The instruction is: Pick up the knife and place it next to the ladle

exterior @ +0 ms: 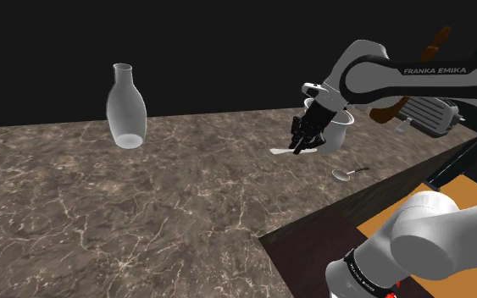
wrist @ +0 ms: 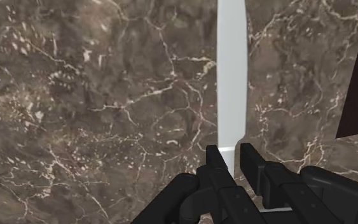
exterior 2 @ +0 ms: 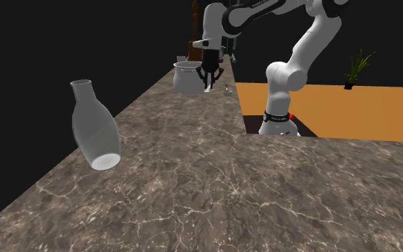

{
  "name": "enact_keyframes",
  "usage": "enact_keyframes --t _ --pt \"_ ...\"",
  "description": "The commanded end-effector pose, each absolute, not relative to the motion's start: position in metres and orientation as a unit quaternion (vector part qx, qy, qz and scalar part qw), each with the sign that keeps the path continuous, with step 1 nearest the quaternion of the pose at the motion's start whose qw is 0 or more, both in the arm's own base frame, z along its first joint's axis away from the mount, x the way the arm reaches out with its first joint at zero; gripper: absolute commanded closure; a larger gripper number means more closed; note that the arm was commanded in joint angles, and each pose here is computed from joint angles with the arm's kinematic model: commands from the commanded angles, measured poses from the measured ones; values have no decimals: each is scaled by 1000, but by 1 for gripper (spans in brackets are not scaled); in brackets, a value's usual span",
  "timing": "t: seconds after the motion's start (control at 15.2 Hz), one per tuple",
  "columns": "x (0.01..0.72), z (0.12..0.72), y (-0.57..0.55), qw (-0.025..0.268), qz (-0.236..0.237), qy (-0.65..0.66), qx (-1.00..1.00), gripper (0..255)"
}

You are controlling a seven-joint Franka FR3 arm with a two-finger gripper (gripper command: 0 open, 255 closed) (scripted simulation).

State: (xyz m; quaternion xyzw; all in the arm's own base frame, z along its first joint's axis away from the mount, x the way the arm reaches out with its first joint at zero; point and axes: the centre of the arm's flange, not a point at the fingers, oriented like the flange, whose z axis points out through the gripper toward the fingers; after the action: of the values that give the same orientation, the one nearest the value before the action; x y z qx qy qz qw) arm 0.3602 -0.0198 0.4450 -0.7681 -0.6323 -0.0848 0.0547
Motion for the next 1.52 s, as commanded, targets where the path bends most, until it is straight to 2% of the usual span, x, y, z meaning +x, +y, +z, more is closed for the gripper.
enact_keyframes --t 0.0,1.45 --pt "351 444 -46 55 -85 -633 -768 255" --pt "267 445 -324 55 -85 -633 -768 255"
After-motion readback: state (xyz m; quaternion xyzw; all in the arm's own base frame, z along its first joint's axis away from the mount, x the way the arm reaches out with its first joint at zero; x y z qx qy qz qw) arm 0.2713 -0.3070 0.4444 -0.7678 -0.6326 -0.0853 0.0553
